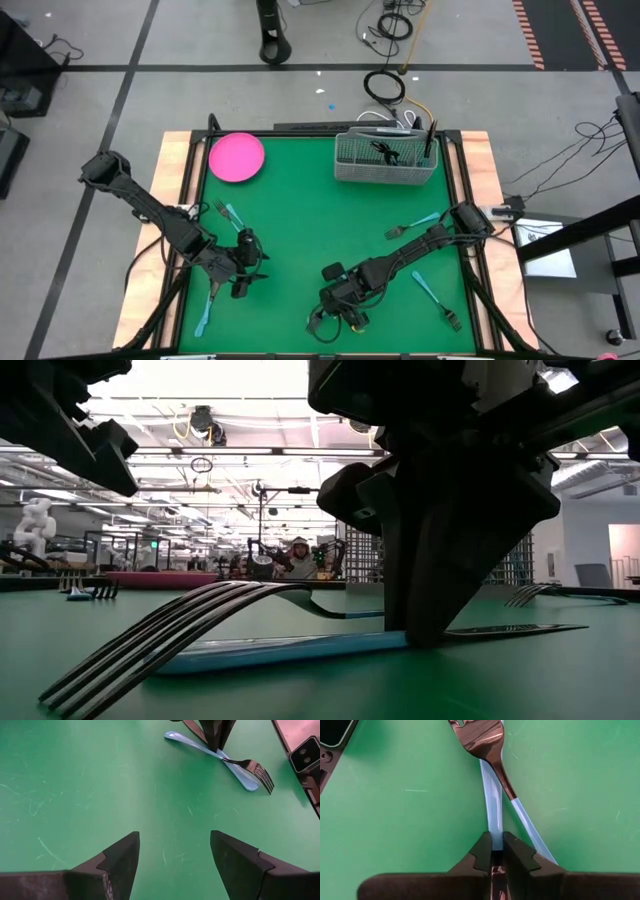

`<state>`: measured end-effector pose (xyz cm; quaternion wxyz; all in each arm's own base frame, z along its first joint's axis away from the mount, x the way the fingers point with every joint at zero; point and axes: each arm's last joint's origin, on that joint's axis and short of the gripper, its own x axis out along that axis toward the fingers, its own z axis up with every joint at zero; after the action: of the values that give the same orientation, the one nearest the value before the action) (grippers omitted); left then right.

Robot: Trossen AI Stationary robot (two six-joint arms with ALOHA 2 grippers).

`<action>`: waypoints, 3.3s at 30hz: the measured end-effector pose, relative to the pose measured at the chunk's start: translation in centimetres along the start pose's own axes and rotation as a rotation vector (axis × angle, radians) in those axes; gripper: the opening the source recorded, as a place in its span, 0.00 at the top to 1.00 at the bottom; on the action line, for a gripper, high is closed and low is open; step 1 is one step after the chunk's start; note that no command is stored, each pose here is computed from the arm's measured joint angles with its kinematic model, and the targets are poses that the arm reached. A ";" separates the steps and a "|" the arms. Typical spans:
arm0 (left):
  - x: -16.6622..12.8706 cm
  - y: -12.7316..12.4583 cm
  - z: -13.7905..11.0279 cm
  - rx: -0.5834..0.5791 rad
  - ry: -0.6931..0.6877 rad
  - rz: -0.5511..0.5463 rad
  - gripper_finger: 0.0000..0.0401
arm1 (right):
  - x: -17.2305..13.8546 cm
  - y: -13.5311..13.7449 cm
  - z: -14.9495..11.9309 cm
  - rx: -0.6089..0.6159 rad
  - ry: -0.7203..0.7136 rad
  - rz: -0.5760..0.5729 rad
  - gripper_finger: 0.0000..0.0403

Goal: Sort silverware
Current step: Put the right black knife into the cutlery rack with the other black knives

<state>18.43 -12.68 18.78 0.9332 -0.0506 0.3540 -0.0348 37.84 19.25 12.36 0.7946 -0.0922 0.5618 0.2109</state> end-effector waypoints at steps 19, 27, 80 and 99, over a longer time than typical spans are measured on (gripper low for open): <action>0.0 0.0 0.0 -0.001 -0.001 -0.001 0.39 | -1.9 0.7 1.3 -0.019 -0.025 0.035 0.96; 0.0 0.0 0.0 0.000 0.000 0.000 0.39 | -2.5 0.7 1.0 -0.004 0.051 0.031 0.96; 7.3 -2.3 2.4 0.134 -0.266 -0.191 0.39 | -2.6 1.8 -0.1 0.088 0.132 -0.140 0.74; 7.4 -2.2 2.3 0.134 -0.256 -0.187 0.39 | -0.9 1.6 -0.6 0.100 0.167 -0.139 0.98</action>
<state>25.37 -15.48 15.89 0.9646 -0.0252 0.2231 -0.1382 36.40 20.27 13.16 0.7614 -0.1084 0.6281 0.1183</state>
